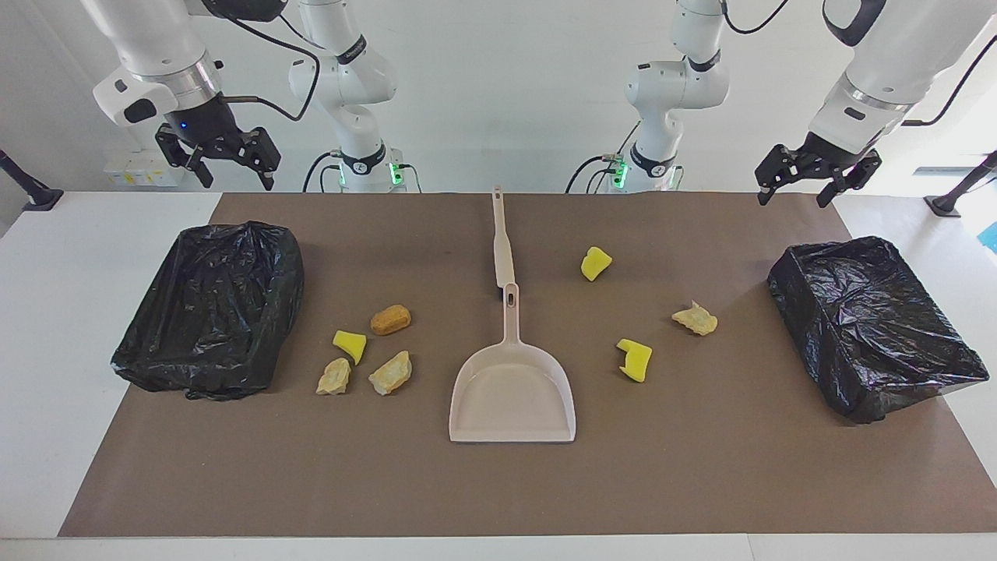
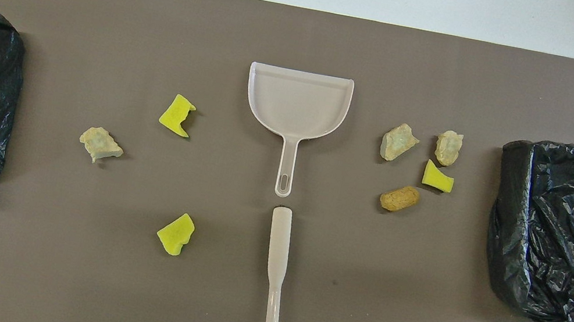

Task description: Sweep and dump trash in bin

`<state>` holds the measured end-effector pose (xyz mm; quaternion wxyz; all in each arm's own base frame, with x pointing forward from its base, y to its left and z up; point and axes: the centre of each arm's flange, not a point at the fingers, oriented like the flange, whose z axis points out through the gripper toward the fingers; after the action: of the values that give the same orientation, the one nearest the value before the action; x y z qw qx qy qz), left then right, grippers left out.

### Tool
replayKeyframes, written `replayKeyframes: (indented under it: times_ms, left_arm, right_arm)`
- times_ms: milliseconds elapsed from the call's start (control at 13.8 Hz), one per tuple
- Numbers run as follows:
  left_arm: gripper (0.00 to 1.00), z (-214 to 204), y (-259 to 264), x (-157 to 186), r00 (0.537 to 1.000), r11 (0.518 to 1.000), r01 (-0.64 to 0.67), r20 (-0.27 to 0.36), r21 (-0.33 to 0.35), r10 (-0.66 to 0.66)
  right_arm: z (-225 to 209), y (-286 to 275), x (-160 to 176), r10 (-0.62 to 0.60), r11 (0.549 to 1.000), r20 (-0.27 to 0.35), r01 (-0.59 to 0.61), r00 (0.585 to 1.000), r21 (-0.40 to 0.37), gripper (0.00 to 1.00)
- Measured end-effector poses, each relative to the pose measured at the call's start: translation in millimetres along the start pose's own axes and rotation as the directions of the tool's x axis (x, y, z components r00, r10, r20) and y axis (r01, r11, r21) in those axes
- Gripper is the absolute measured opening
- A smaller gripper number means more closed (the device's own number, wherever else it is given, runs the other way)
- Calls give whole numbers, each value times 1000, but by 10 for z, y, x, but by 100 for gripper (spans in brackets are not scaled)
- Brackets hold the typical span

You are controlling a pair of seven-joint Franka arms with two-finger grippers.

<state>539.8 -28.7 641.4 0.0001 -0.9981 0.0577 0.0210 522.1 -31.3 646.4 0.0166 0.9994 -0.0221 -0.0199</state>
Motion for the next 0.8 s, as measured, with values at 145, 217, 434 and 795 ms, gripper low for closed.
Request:
replayKeyframes:
  times_ms: [145, 217, 434, 795]
  left_arm:
    - [100, -2, -1, 1, 1000, 1000, 0, -1, 0, 0]
    - [100, -1, -2, 1, 1000, 1000, 0, -1, 0, 0]
    - [100, -1, -6, 1, 1000, 1000, 1, -1, 0, -1]
    - [100, 3, 8, 2, 1000, 1000, 0, -1, -15, 0]
  right_arm:
    - [6, 0, -1, 0, 1000, 2, 0, 1000, 0, 100]
    - [10, -1, -1, 0, 1000, 3, 0, 1000, 0, 100]
    - [14, -3, -1, -1, 1000, 4, 1, 1000, 1, 100]
    - [11, -15, -4, -3, 1000, 3, 3, 1000, 1, 100]
